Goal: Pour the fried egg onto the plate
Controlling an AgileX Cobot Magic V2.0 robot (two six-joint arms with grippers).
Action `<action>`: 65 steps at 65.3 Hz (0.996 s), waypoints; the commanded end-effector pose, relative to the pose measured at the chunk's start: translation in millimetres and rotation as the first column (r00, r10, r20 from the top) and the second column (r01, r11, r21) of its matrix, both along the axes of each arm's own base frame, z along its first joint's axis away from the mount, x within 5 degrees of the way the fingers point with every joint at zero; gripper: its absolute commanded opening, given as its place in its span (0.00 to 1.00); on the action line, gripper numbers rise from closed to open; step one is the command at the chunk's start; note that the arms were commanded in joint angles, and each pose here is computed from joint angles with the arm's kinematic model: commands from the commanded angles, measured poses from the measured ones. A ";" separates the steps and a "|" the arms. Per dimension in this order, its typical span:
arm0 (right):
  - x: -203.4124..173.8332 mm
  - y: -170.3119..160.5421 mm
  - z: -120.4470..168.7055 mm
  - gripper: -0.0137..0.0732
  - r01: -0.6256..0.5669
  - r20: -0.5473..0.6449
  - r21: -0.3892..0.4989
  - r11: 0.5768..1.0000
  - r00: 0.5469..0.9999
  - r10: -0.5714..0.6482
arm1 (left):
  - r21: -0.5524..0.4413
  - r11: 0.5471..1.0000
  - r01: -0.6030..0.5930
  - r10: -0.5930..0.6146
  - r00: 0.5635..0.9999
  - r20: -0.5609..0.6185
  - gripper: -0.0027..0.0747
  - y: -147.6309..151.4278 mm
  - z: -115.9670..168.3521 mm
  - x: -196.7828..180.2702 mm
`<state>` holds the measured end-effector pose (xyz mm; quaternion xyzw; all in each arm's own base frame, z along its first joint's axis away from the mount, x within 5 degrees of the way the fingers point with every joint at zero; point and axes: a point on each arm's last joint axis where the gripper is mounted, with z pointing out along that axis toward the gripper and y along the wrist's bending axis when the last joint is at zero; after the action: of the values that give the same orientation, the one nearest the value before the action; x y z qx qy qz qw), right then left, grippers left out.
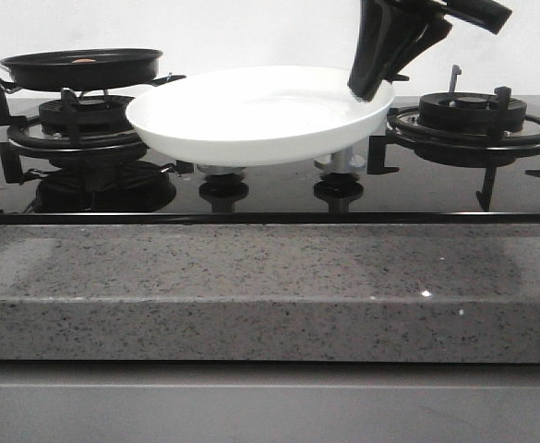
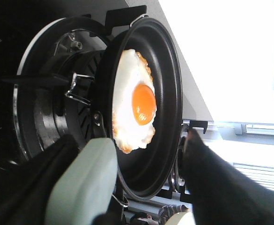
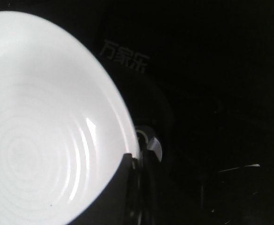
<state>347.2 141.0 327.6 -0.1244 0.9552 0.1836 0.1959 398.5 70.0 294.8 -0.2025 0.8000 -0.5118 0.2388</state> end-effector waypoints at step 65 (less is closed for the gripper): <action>-5.7 -1.7 24.8 0.10 0.005 0.086 0.042 0.999 0.996 -0.009 | -0.124 0.992 0.026 -0.015 0.996 0.092 0.01 -6.2 26.1 0.5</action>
<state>347.2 141.0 327.6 -0.1244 0.9552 0.1836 0.1959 405.6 71.3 281.4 -0.2163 0.7889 -0.5298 0.2242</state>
